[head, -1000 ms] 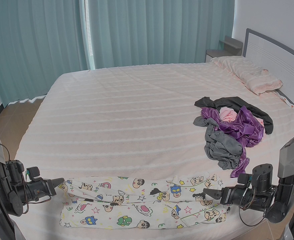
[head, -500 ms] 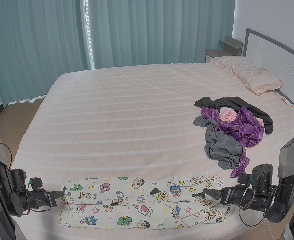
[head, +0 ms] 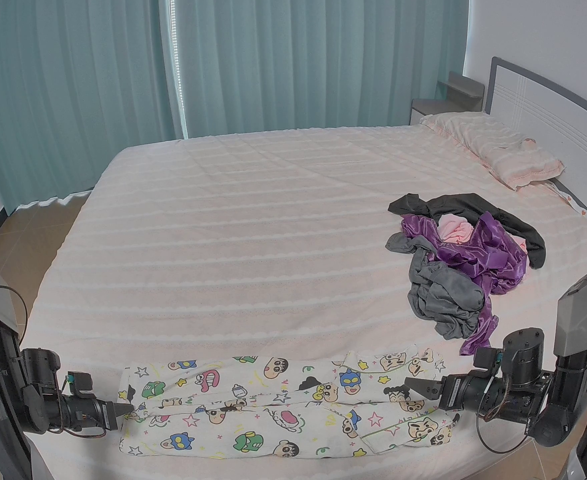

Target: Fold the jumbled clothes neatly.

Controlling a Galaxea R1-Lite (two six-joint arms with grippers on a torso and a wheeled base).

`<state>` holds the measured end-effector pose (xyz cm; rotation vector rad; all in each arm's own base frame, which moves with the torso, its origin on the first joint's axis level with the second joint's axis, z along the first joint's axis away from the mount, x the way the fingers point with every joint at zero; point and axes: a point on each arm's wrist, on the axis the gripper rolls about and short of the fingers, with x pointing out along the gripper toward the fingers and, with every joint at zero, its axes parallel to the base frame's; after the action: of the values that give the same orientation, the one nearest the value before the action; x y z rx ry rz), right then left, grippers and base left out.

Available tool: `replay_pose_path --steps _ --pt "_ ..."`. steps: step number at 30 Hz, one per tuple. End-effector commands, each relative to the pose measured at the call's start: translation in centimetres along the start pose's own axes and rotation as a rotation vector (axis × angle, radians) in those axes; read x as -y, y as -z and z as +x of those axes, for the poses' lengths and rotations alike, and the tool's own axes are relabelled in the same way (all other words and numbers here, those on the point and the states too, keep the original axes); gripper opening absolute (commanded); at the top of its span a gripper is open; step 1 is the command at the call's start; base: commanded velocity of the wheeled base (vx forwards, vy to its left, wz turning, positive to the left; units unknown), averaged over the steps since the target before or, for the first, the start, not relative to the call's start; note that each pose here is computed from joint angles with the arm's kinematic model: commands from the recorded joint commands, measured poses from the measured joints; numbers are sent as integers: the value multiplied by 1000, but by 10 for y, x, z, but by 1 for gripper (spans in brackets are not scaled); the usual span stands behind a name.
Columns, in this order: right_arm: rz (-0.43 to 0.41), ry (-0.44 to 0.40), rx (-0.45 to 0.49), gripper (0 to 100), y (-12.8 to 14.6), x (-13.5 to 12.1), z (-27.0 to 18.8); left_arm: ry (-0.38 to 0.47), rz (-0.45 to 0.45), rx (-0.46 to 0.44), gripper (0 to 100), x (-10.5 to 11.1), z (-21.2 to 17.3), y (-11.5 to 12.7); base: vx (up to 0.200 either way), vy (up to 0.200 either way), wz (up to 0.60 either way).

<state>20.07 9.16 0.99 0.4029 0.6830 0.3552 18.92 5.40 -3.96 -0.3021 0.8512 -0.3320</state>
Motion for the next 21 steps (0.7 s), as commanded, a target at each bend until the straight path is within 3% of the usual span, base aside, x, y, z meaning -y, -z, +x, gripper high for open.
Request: replay_pose_path --steps 1,3,4,10,19,21 --pt "0 5 -13 100 3 1 -3 -8 -14 -20 0 1 -1 4 0 0 0" --pt "0 5 -13 100 3 1 -3 -17 -11 -17 0 1 -2 4 0 0 0" --pt "0 5 -13 100 3 1 -3 -16 -10 -15 100 1 -1 3 0 0 0" --pt "0 4 -8 100 2 0 -4 -26 -58 25 100 1 -8 -2 0 0 0" --pt "-3 -1 -21 100 4 -2 -3 48 -324 212 100 18 -40 -31 0 0 0" --pt "-2 15 -33 100 6 -1 -3 58 -371 245 100 22 -46 -36 -200 0 0"
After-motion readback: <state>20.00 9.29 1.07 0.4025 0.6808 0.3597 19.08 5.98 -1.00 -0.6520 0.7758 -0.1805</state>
